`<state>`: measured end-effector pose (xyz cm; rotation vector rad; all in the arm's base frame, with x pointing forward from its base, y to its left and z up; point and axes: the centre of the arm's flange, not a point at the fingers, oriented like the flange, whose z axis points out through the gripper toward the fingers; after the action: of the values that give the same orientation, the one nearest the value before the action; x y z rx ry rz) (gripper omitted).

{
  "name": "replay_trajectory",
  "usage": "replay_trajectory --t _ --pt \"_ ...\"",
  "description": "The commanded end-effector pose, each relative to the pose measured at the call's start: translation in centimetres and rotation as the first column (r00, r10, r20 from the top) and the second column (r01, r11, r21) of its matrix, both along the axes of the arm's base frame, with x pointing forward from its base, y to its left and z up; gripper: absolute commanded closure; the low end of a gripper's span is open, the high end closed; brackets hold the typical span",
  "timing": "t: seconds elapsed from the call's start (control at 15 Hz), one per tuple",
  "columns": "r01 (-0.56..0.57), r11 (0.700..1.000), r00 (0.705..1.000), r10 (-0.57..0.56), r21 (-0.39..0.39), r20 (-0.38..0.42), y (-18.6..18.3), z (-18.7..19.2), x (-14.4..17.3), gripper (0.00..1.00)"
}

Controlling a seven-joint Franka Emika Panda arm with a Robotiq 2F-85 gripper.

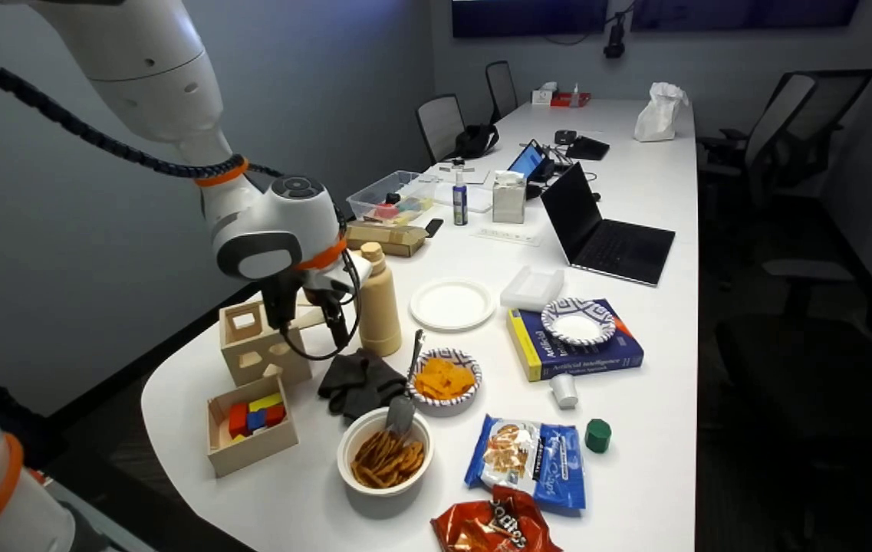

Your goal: Close the shape sorter, pick up an orange cube from the brown box and put it inside the shape sorter using the square shaped opening

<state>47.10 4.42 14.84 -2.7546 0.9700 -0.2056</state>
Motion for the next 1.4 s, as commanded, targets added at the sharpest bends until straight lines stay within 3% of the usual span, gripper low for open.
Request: replay_trajectory --t 0.0,0.47,1.33 --pt "0.004 1.000 0.999 -0.003 -0.006 0.051 0.6 -0.1 0.6 0.00" --pt "-0.006 1.000 0.994 0.009 -0.024 0.112 1.8 1.0 0.6 0.00" --pt "-0.046 0.991 0.990 0.061 -0.124 0.124 3.5 -0.3 1.4 0.00"
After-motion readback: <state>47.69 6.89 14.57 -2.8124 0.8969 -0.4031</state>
